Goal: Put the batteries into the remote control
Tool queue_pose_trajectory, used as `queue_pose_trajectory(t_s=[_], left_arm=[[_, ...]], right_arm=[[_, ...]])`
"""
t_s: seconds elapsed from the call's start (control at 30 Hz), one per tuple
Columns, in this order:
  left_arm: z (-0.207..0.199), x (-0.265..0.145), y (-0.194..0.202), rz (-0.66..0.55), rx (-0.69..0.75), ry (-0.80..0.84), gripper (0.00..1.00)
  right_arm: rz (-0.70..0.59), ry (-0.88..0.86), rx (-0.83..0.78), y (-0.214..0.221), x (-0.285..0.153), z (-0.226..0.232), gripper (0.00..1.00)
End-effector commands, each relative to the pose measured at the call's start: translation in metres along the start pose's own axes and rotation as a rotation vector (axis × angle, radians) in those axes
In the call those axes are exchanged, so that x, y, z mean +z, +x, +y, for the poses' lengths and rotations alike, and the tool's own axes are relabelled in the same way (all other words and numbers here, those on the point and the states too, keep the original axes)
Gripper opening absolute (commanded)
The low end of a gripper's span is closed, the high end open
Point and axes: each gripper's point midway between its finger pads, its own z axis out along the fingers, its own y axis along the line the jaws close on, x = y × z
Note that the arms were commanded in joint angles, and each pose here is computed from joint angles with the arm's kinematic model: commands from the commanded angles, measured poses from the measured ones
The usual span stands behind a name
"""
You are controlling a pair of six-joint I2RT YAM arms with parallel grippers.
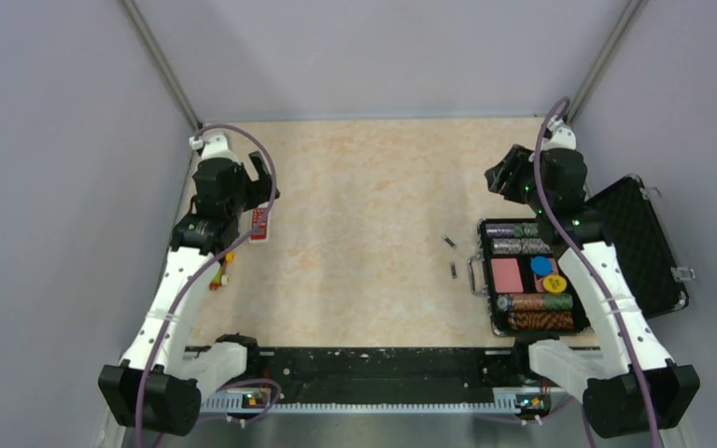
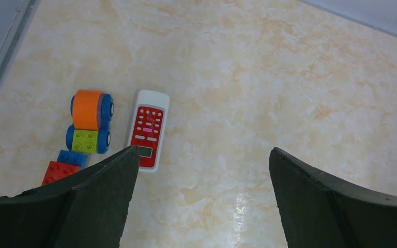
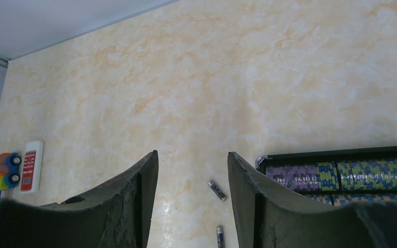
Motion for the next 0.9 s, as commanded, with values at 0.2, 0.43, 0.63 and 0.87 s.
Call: queue_pose_trajectory(t_s=[0.2, 0.43, 0.63, 0.87], left_arm=[[0.014, 0.033, 0.018, 0.009, 0.007, -0.077, 0.99], [0.015, 0.085, 0.059, 0.11, 0.105, -0.058, 0.99], [0.056, 0.128, 0.084, 0.275, 0.093, -0.286, 0.98], [0.084, 0.151, 0.104, 0.357, 0.103, -0.359, 0.98]], right_arm=[[-0.049, 0.039, 0.03, -0.004, 0.009, -0.009, 0.59], [0.042, 0.058, 0.118, 0.024, 0.027, -0.014, 0.67], [0.125, 0.064, 0.148, 0.049, 0.044, -0.018, 0.67], [0.189, 0.066, 0.181, 0.068, 0.054, -0.019, 0.65]])
